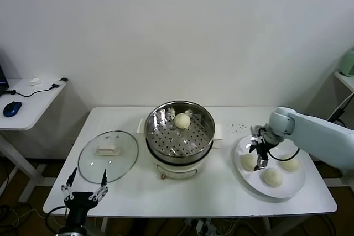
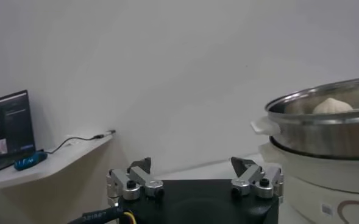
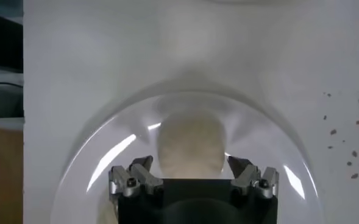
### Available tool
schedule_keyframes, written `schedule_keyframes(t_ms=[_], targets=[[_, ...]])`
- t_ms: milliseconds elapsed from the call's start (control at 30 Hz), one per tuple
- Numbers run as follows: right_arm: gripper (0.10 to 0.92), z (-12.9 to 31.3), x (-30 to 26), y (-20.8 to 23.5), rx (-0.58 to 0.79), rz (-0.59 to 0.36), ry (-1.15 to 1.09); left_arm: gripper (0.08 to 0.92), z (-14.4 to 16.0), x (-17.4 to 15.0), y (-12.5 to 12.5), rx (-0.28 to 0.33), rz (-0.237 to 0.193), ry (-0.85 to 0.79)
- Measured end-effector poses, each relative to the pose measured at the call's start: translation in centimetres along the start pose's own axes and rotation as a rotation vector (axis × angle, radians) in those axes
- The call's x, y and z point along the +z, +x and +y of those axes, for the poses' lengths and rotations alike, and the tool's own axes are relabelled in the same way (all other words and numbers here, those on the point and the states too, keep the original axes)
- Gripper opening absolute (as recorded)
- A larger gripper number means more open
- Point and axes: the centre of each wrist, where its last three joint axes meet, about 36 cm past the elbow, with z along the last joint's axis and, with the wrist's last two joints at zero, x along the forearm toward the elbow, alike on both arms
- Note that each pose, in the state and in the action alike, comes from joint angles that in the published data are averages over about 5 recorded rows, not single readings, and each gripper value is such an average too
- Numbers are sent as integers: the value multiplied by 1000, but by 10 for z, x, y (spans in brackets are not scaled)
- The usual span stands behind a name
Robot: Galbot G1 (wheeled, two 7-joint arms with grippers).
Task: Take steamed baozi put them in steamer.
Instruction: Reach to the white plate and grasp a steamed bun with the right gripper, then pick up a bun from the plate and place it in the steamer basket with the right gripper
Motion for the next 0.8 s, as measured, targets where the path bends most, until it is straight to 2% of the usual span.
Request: schedule_keyframes(t_ms=[100, 433, 800], targets=[[811, -1, -2, -3, -2, -1, -2, 823, 0, 1, 0, 0, 0, -2], [668, -4, 0, -1, -15, -6, -13, 823, 0, 2, 1, 2, 2, -8], [616, -10, 7, 27, 3, -24, -27, 823, 0, 5, 4, 6, 7, -8]])
